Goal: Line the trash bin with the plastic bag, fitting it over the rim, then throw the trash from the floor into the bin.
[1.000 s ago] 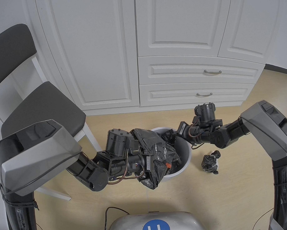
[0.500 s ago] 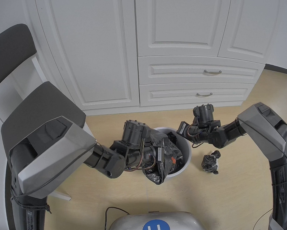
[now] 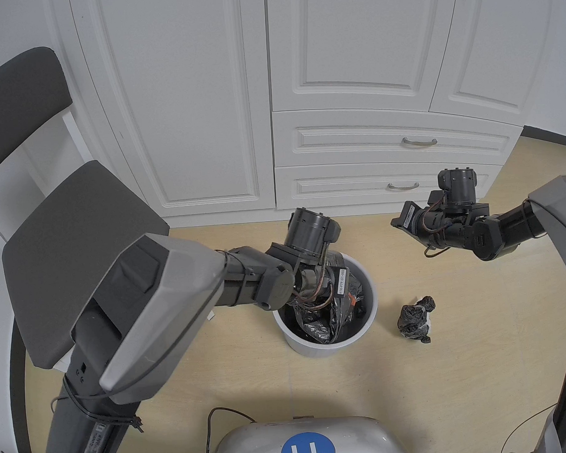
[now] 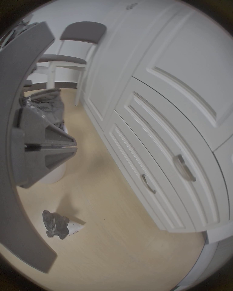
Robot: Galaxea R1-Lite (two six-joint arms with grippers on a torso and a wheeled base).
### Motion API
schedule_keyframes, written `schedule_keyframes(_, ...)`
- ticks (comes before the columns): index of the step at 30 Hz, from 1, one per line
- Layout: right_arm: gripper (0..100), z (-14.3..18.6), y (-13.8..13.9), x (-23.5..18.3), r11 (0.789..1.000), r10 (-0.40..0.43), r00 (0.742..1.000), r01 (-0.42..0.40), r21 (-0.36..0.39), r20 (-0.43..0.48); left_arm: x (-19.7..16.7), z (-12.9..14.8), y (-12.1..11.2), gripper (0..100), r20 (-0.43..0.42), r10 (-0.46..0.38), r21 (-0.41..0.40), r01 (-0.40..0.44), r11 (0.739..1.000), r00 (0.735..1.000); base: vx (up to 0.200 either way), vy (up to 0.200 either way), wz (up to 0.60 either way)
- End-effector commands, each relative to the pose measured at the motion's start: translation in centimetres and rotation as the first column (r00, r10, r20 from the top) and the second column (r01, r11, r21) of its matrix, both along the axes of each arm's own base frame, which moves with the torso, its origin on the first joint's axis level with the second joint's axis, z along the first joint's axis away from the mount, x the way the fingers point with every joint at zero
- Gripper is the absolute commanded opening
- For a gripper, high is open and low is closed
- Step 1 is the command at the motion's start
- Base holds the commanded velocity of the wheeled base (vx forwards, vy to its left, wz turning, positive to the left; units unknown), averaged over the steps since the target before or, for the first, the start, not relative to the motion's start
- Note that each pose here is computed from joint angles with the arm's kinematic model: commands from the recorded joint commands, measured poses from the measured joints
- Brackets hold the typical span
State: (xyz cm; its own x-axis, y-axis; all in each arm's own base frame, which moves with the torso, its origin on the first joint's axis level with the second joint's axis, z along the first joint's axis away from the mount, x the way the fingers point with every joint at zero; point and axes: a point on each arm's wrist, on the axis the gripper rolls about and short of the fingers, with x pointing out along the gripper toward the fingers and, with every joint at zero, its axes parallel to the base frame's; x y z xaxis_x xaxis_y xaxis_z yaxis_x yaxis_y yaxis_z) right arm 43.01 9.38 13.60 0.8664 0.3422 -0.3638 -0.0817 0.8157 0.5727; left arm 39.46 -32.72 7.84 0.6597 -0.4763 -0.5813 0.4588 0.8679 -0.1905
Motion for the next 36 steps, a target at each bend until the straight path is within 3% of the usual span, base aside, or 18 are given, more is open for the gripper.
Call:
schedule_keyframes(1,0,1.7,-2.1,-2.9,0.992,0.048,0.998,-0.042,-0.119,0.044,-0.1,-3.3,-2.0,0,-0.008,-0.039,0.098,0.040,0.994,0.999,0.000,0.000,0.00)
schedule_keyframes(5,0,1.2,-2.2,-3.8,0.982,0.076,0.997,-0.069,-0.175,0.033,0.1,-4.0,-2.2,0,0.020,-0.066,0.128,0.063,0.990,0.998,0.000,0.000,0.00)
schedule_keyframes(15,0,0.5,-1.9,-5.0,0.966,0.118,0.993,-0.111,-0.235,0.015,0.1,-2.9,-2.1,0,0.046,-0.036,0.127,0.030,0.991,0.998,0.000,0.000,0.00)
schedule_keyframes(16,0,0.4,-1.9,-5.1,0.962,0.124,0.992,-0.118,-0.245,0.011,0.0,-2.6,-2.1,100,0.049,-0.039,0.124,0.032,0.992,0.998,0.000,0.000,0.00)
schedule_keyframes(24,0,-0.5,-1.3,-6.9,0.915,0.205,0.979,-0.194,-0.355,-0.008,-1.2,2.1,-1.8,100,0.082,-0.020,0.053,0.015,0.998,0.996,0.000,0.000,0.00)
schedule_keyframes(27,0,-1.2,-0.6,-7.9,0.881,0.262,0.965,-0.232,-0.413,0.016,-2.4,4.9,0.0,100,0.082,-0.011,0.055,0.007,0.998,0.997,0.000,0.000,0.00)
schedule_keyframes(31,0,-2.2,1.6,-8.6,0.862,0.323,0.945,-0.270,-0.429,0.055,-4.1,6.7,2.0,100,0.069,-0.005,0.066,0.001,0.998,0.998,0.000,0.000,0.00)
schedule_keyframes(36,0,-4.1,4.8,-8.9,0.844,0.354,0.934,-0.294,-0.448,0.054,-6.0,6.7,4.8,100,0.019,0.009,0.115,-0.012,0.993,1.000,0.000,0.000,0.00)
